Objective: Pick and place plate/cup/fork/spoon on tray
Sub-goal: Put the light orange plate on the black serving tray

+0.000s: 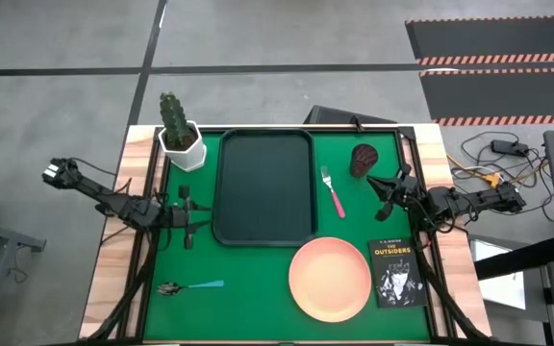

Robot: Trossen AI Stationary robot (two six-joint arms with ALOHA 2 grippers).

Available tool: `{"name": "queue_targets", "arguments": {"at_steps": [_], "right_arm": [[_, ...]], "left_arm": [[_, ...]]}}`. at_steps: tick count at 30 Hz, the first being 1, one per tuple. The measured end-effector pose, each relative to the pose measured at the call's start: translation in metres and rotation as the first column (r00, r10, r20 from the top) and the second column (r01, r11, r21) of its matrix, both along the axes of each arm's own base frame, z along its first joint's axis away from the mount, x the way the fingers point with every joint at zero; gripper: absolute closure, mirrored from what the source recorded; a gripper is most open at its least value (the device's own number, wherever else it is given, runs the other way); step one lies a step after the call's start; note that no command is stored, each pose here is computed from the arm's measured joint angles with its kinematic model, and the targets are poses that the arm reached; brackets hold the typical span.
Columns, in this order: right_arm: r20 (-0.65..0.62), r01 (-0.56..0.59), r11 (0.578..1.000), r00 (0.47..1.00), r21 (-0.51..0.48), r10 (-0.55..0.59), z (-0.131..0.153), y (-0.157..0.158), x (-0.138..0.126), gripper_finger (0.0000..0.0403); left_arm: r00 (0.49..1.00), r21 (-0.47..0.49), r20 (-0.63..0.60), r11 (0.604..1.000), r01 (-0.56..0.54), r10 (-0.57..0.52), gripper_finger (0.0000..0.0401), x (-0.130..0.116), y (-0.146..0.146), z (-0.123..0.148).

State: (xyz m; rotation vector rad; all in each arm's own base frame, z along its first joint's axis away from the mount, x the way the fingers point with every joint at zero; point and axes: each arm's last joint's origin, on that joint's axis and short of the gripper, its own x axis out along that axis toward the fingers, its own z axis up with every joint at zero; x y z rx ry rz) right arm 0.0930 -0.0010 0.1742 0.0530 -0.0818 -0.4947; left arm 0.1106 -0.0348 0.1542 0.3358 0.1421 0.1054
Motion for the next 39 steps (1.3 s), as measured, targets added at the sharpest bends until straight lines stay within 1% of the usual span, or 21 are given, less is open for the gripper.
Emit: {"name": "queue_targets", "arguments": {"at_steps": [3, 5, 7, 9, 11, 15, 18, 20, 22, 26, 30, 33, 37, 39], "right_arm": [[0.041, -0.070, 0.997, 0.997, -0.013, 0.070, 0.004, 0.002, 0.000, 0.0394], [0.070, -0.123, 0.992, 0.990, -0.039, 0.126, 0.008, 0.003, 0.001, 0.0394], [0.115, -0.164, 0.985, 0.979, -0.063, 0.170, 0.013, 0.004, 0.000, 0.0394], [0.145, -0.202, 0.976, 0.966, -0.085, 0.212, 0.017, 0.005, 0.000, 0.0394], [0.163, -0.253, 0.960, 0.949, -0.121, 0.270, 0.020, 0.007, -0.001, 0.0394], [0.169, -0.342, 0.925, 0.914, -0.167, 0.369, 0.026, 0.010, -0.002, 0.0394], [0.194, -0.362, 0.914, 0.898, -0.182, 0.394, 0.034, 0.010, -0.004, 0.0394], [0.197, -0.362, 0.913, 0.897, -0.187, 0.395, 0.037, 0.010, -0.005, 0.0394], [0.207, -0.359, 0.913, 0.895, -0.192, 0.395, 0.041, 0.010, -0.006, 0.0394], [0.204, -0.355, 0.913, 0.896, -0.203, 0.394, 0.042, 0.010, -0.007, 0.0394], [0.197, -0.349, 0.911, 0.899, -0.219, 0.392, 0.043, 0.010, -0.007, 0.0394], [0.192, -0.343, 0.911, 0.901, -0.229, 0.388, 0.043, 0.010, -0.007, 0.0394], [0.186, -0.338, 0.910, 0.904, -0.240, 0.385, 0.043, 0.010, -0.007, 0.0394], [0.186, -0.337, 0.910, 0.904, -0.242, 0.385, 0.043, 0.010, -0.007, 0.0394]], "left_arm": [[0.991, -0.063, 0.134, 0.998, 0.009, -0.001, 0.0292, 0.001, -0.001, 0.014], [0.968, -0.115, 0.250, 0.993, 0.035, -0.005, 0.0292, 0.000, -0.001, 0.026], [0.931, -0.163, 0.366, 0.985, 0.062, 0.001, 0.0292, -0.002, 0.000, 0.038], [0.878, -0.211, 0.478, 0.974, 0.087, 0.025, 0.0292, -0.005, 0.002, 0.050], [0.825, -0.247, 0.563, 0.963, 0.110, 0.050, 0.0292, -0.009, 0.003, 0.059], [0.751, -0.285, 0.655, 0.948, 0.143, 0.084, 0.0292, -0.015, 0.006, 0.069], [0.728, -0.295, 0.678, 0.943, 0.152, 0.095, 0.0292, -0.017, 0.007, 0.072], [0.712, -0.319, 0.694, 0.932, 0.174, 0.104, 0.0292, -0.018, 0.007, 0.075], [0.718, -0.350, 0.688, 0.916, 0.197, 0.108, 0.0292, -0.016, 0.006, 0.076], [0.719, -0.385, 0.686, 0.894, 0.228, 0.112, 0.0292, -0.007, 0.003, 0.091], [0.734, -0.423, 0.669, 0.871, 0.249, 0.114, 0.0292, 0.008, -0.005, 0.110], [0.753, -0.441, 0.648, 0.862, 0.249, 0.114, 0.0292, 0.025, -0.013, 0.122], [0.780, -0.464, 0.616, 0.852, 0.243, 0.112, 0.0292, 0.054, -0.026, 0.137], [0.798, -0.473, 0.589, 0.855, 0.212, 0.128, 0.0292, 0.071, -0.033, 0.142]]}}
